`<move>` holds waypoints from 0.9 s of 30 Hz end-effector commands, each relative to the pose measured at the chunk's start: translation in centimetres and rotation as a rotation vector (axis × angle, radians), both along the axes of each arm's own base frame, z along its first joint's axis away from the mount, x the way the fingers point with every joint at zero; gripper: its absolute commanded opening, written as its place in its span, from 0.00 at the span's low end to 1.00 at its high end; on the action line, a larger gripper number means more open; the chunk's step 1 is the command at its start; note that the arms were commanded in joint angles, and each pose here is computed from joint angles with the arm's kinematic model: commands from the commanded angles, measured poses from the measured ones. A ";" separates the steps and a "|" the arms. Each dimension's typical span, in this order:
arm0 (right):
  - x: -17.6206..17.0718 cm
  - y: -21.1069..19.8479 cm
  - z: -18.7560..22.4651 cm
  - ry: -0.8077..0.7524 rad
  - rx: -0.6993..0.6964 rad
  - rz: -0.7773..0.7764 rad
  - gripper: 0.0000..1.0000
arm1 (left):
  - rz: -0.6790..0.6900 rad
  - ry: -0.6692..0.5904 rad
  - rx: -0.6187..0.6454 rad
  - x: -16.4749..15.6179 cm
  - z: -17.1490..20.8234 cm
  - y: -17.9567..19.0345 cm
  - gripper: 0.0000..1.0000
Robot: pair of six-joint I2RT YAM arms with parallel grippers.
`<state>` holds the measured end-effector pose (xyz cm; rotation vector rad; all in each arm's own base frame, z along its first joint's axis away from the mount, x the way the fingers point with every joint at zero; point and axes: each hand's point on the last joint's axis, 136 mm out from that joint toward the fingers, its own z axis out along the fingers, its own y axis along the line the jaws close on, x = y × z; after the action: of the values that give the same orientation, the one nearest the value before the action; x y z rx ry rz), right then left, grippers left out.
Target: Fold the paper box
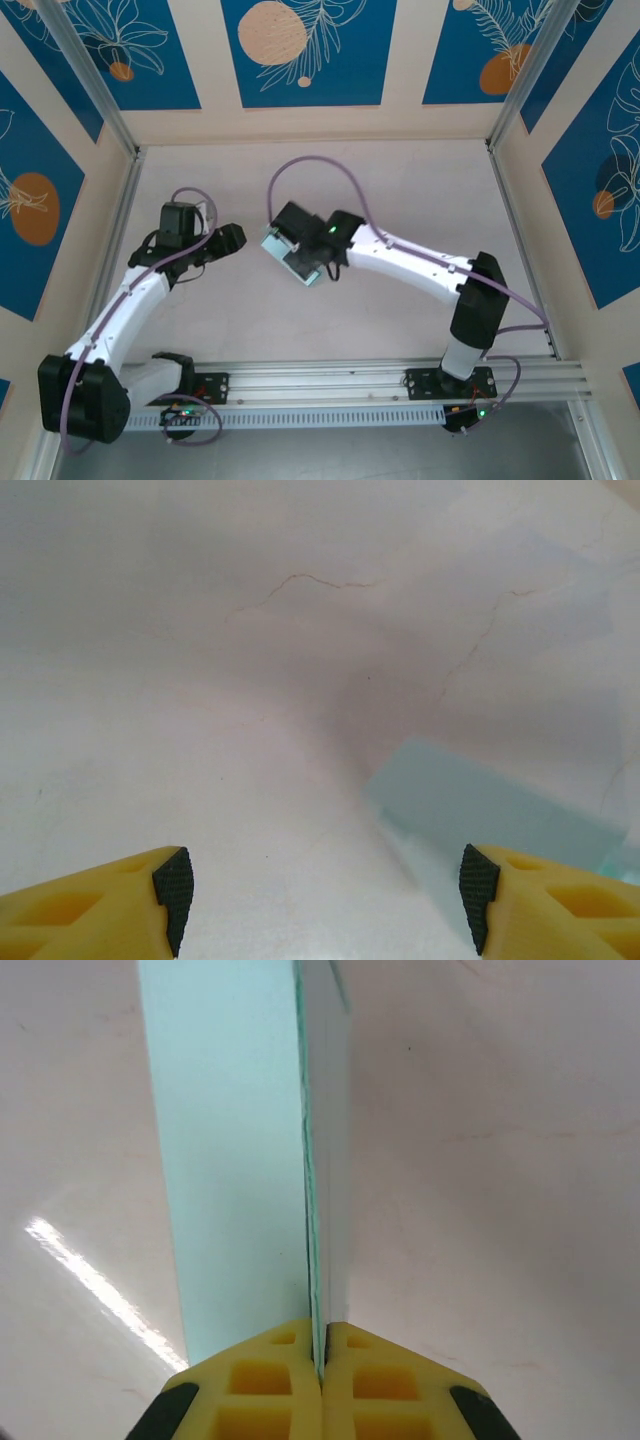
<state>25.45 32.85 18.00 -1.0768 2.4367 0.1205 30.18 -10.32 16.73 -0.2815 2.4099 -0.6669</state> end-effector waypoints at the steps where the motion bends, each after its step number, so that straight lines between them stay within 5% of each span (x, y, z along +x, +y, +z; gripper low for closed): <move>1: -2.0 0.4 0.6 0.270 0.168 0.019 0.00 | 0.016 0.017 0.000 -1.4 -0.5 0.7 0.73; 9: -1.7 -1.1 -1.4 0.591 0.237 0.048 0.00 | -0.085 -0.002 -0.169 -2.2 -1.2 -2.2 0.72; 13: -0.9 -1.1 -2.2 0.544 0.179 0.088 0.00 | -0.140 -0.086 -0.176 -1.6 -0.1 -2.9 0.73; 17: 0.4 -1.2 -2.5 0.495 0.124 0.089 0.00 | -0.283 -0.305 -0.154 -0.1 2.1 -4.2 0.76; 27: 1.2 -1.2 -4.9 0.456 -0.031 0.163 0.00 | -0.618 -0.570 -0.023 0.9 1.7 -6.8 0.77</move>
<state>26.73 32.08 13.36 -1.3065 2.7519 0.4798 31.15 -16.24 16.64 0.3545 2.0947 -0.9311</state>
